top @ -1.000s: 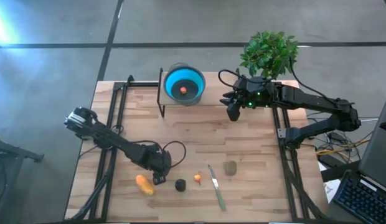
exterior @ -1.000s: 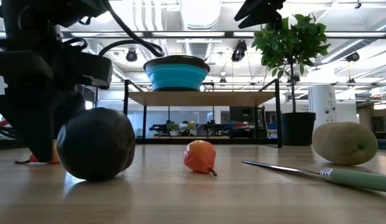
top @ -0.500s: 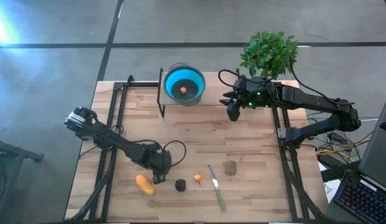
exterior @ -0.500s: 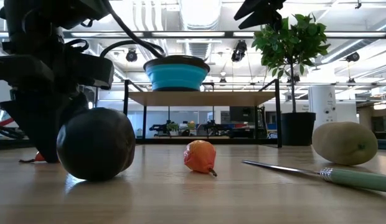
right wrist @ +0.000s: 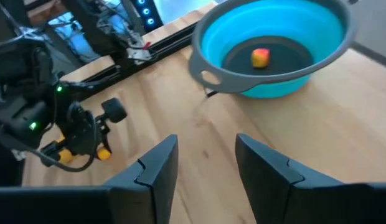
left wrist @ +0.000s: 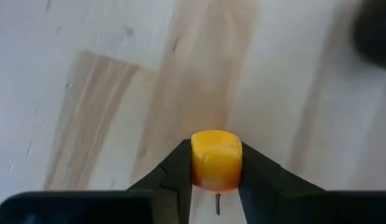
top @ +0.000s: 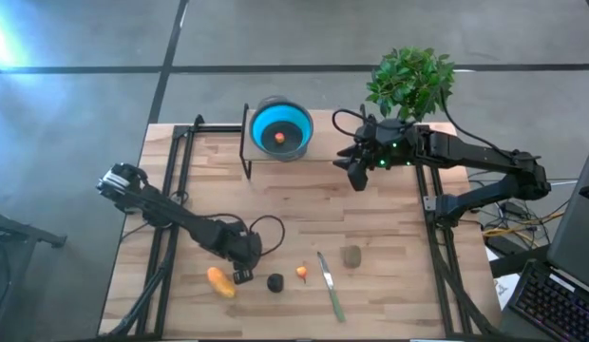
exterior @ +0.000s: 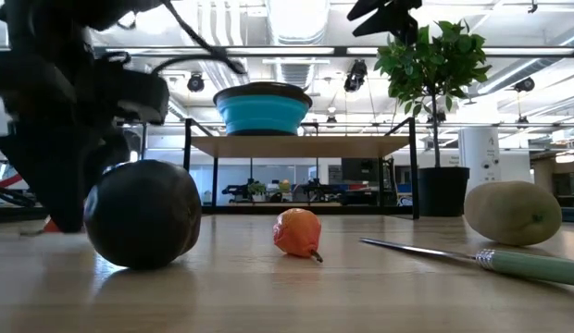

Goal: Pick & Place Fruit
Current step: Put the left orange pear into the blue strainer bowl, then put the brown kiwi into the blue strainer bowl

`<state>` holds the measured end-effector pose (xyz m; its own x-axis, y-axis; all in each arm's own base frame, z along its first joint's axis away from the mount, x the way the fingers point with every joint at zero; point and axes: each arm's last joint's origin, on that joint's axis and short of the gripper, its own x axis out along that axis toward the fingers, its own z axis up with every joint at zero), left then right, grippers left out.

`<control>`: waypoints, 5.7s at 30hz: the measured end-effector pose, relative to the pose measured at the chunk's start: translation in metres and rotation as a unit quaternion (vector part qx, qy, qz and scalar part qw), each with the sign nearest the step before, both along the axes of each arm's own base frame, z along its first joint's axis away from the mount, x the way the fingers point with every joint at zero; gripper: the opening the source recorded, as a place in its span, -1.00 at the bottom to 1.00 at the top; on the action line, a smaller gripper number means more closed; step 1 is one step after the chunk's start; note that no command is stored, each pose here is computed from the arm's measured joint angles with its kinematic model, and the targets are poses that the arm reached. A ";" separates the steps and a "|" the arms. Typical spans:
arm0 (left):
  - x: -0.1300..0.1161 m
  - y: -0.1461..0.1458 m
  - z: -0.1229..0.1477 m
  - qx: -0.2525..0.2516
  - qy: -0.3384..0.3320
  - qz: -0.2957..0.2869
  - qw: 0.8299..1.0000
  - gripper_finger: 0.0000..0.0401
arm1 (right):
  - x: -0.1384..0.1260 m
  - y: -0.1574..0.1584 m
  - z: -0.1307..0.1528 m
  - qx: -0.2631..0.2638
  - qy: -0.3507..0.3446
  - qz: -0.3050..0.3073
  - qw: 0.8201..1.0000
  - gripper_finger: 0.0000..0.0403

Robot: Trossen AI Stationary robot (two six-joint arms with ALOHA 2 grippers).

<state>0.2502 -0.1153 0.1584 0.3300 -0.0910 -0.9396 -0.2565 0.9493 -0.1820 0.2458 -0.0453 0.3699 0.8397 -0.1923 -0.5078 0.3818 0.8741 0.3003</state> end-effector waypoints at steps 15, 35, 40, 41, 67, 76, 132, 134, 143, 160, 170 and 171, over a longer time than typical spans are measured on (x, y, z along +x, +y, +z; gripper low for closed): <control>-0.006 0.009 0.044 0.016 -0.112 0.031 0.993 -0.49 | 0.004 0.035 0.000 0.032 -0.005 0.052 0.998 -0.55; -0.021 0.053 0.105 0.084 -0.270 0.119 0.952 -0.48 | 0.004 0.058 -0.010 0.061 0.019 0.076 0.995 -0.76; -0.020 0.068 0.115 0.106 -0.298 0.117 0.941 -0.49 | 0.005 0.060 -0.018 0.087 0.041 0.062 0.993 -0.71; -0.019 0.071 0.116 0.111 -0.305 0.118 0.939 -0.49 | 0.005 0.061 -0.020 0.091 0.044 0.060 0.993 -0.70; -0.005 0.124 0.135 0.140 -0.381 0.108 0.908 -0.48 | 0.004 0.068 -0.072 0.162 0.090 0.014 0.983 -0.78; -0.003 0.136 0.147 0.149 -0.411 0.099 0.894 -0.47 | 0.004 0.069 -0.074 0.174 0.087 0.007 0.981 -0.71; 0.016 0.257 0.146 0.244 -0.322 0.263 0.876 -0.34 | 0.004 0.069 -0.073 0.119 0.090 0.046 0.988 -0.53; 0.015 0.257 0.145 0.244 -0.319 0.263 0.877 -0.29 | 0.004 0.069 -0.073 0.119 0.091 0.045 0.988 -0.52; 0.015 0.257 0.145 0.244 -0.317 0.264 0.878 -0.08 | 0.004 0.069 -0.073 0.118 0.092 0.047 0.988 -0.48; 0.016 0.257 0.188 0.262 -0.344 0.244 0.868 -0.05 | 0.004 0.069 -0.073 0.118 0.092 0.048 0.988 -0.77; -0.003 0.231 0.214 0.258 -0.332 0.201 0.885 -0.05 | 0.003 0.076 -0.074 0.125 0.094 0.058 0.986 -0.84; -0.005 0.228 0.218 0.258 -0.339 0.199 0.883 -0.05 | 0.003 0.076 -0.074 0.125 0.094 0.059 0.986 -0.84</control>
